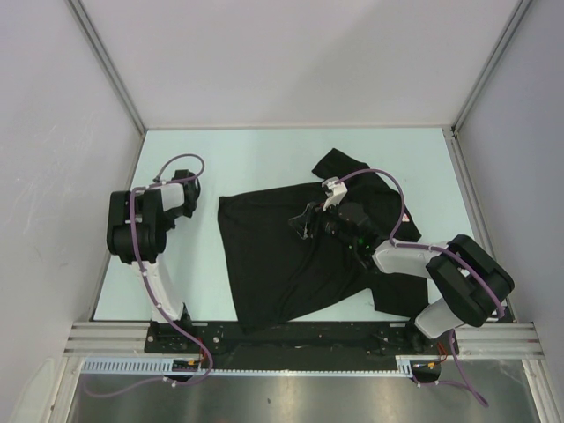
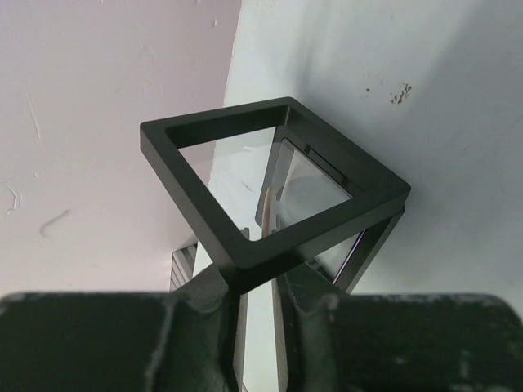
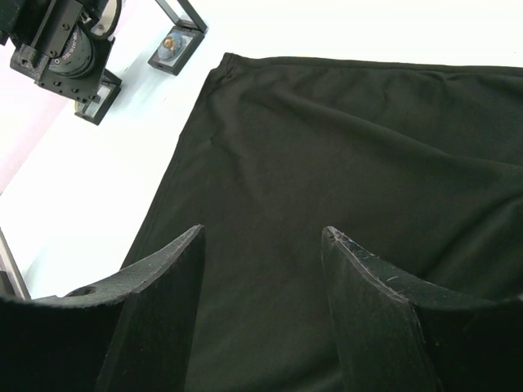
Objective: Remove the brooch from the garment
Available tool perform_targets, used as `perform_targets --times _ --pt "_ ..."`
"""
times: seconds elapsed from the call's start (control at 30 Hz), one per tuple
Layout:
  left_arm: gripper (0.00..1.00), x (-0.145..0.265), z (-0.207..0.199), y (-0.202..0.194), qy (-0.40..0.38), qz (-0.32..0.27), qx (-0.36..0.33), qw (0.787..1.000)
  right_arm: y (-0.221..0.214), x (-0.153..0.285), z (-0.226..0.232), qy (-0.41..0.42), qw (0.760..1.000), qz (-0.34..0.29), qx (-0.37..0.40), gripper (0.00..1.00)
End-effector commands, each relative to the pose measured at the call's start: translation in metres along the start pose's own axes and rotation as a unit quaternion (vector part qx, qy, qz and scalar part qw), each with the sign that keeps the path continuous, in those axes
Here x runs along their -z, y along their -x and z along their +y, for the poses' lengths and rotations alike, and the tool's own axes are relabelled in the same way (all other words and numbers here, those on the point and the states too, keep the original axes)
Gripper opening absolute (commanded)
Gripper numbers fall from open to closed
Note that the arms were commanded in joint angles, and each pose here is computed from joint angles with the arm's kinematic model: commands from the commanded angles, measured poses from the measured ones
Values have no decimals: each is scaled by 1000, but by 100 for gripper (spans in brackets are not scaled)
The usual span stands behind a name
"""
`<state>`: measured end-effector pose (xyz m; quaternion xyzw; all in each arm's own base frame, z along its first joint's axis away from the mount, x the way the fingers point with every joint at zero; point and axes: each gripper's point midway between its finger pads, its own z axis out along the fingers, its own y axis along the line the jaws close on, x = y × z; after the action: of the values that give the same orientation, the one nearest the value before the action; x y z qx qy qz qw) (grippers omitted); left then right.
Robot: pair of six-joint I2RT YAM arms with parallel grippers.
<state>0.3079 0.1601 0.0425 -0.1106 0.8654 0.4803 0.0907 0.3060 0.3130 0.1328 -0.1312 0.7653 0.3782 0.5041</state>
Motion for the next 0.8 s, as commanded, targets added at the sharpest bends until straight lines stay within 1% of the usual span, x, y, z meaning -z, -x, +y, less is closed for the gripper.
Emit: perform_targets --times 0.0,0.27,0.4,0.5,0.77 --pt "23 2 6 14 3 -9 29 1000 19 0 10 17 999 -36 12 63" --pt "33 6 9 17 -4 -14 41 999 18 -1 13 22 999 -34 11 62" --pt "44 11 13 21 -9 -23 53 998 18 -1 13 23 999 -34 10 63" --pt "49 15 16 23 -13 -29 59 998 18 -1 13 24 999 -33 11 62" --pt "58 26 24 29 -26 -44 79 996 18 -1 14 27 999 -34 12 62"
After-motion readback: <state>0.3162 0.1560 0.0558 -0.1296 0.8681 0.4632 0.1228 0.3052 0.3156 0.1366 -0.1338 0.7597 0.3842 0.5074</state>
